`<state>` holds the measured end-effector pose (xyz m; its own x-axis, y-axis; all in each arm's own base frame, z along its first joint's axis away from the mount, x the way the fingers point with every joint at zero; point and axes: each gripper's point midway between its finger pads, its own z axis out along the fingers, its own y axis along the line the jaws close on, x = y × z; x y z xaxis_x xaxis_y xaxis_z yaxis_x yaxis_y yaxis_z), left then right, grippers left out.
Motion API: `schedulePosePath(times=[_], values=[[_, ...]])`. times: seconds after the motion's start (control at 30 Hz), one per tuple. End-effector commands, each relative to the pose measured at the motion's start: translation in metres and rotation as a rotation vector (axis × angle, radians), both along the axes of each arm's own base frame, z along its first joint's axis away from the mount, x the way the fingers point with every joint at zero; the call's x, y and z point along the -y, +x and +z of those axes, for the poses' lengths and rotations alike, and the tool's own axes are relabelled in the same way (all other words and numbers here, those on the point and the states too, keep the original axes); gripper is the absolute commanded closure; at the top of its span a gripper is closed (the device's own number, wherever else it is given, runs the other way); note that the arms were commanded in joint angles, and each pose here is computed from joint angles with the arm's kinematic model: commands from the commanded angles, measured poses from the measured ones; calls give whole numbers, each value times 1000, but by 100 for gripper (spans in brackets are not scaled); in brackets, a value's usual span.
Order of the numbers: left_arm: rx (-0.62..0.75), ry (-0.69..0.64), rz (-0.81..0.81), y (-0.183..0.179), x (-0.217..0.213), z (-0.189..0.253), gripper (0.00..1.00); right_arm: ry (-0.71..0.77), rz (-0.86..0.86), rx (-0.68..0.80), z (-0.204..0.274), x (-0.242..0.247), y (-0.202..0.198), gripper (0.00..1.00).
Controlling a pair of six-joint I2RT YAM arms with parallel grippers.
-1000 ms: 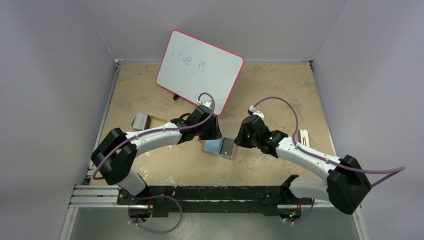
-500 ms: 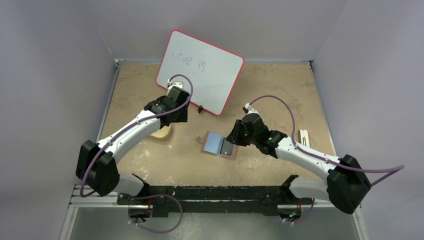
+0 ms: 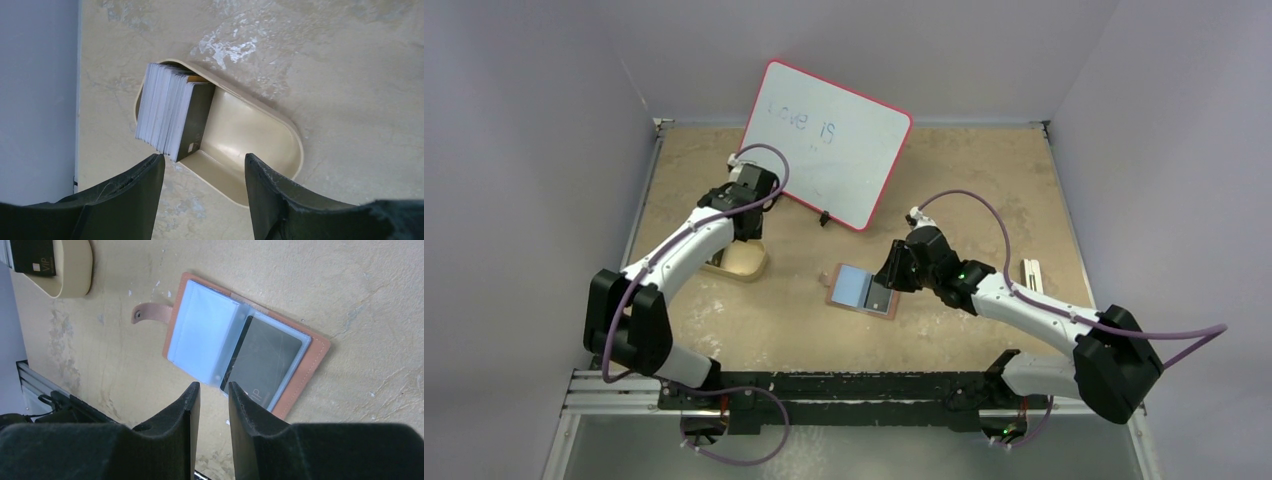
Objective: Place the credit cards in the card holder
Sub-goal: Pick up the credit card from the storage box.
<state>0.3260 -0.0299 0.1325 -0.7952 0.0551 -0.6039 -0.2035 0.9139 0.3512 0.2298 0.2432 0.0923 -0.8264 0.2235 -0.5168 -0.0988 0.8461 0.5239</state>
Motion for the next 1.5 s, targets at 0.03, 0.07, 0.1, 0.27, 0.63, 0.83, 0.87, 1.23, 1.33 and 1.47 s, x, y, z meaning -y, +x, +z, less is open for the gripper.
schedulePosePath(times=[0.03,0.07,0.1,0.27,0.63,0.83,0.87,1.23,1.33,1.47], values=[[-26,78,53,8,-31,-5,41,58,33,76,26,-12,7,70],[-45,89,61,8,-36,-9,41,59,35,78,27,-13,8,70],[-63,96,70,8,-41,-13,41,59,36,79,28,-13,8,70],[-151,92,74,9,-55,-38,42,65,41,81,30,-13,7,70],[-242,170,110,11,-69,-55,53,76,66,58,30,-14,-1,70],[-230,192,122,12,-73,-47,58,74,67,57,29,-14,-2,70],[-232,190,122,12,-72,-47,59,74,66,57,29,-13,-2,70],[-209,175,121,15,-70,-36,66,69,54,67,28,-14,3,70],[-213,175,120,14,-70,-36,69,67,53,67,27,-14,3,70],[-216,169,119,15,-69,-36,72,66,50,68,26,-14,4,70]])
